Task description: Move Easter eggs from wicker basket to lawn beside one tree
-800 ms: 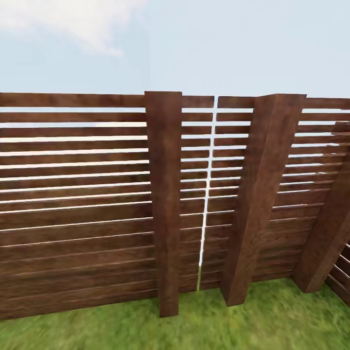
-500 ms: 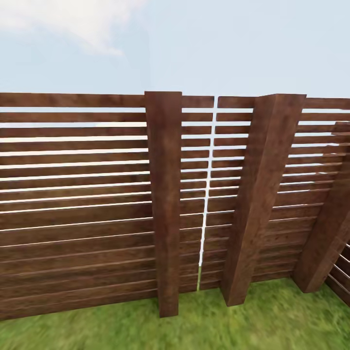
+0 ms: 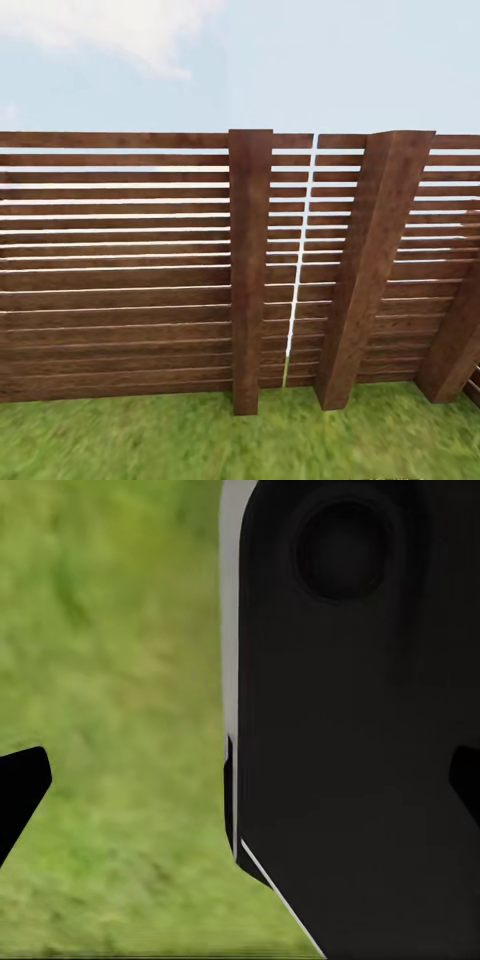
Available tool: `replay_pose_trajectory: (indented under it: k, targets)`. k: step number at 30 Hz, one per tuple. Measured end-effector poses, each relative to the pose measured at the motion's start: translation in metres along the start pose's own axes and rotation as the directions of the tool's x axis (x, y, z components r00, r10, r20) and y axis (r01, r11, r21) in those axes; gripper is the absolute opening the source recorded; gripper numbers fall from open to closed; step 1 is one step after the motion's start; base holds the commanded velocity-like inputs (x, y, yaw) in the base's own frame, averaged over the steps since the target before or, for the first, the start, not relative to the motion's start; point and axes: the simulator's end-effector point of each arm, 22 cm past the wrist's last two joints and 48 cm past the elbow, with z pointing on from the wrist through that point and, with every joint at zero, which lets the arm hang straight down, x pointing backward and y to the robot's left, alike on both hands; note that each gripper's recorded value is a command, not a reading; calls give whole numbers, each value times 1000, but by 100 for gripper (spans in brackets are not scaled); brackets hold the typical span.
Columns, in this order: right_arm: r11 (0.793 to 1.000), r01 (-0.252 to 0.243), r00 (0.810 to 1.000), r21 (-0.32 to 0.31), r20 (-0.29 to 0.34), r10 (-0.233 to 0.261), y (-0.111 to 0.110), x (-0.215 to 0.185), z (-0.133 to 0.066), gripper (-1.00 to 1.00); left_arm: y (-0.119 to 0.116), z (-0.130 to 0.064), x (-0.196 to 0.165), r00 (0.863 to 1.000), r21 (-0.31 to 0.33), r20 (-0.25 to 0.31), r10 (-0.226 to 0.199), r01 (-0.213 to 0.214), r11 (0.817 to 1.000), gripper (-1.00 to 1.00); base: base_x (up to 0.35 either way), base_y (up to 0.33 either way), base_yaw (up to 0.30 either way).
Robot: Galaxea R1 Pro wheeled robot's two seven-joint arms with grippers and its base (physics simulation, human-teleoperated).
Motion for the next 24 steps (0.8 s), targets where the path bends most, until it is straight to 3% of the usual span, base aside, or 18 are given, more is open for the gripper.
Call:
replay_pose_trajectory:
  k: [8,24]
  targets:
    - [1000,3,1000,1,-3,-3,1,1,0,100,0,0,0,1000,-1,1,-1,1,1000,100,-235,0,277]
    - [1000,3,1000,5,-4,-3,0,1,0,100,0,0,0,1000,-1,0,-1,1,1000,100,-11,0,291]
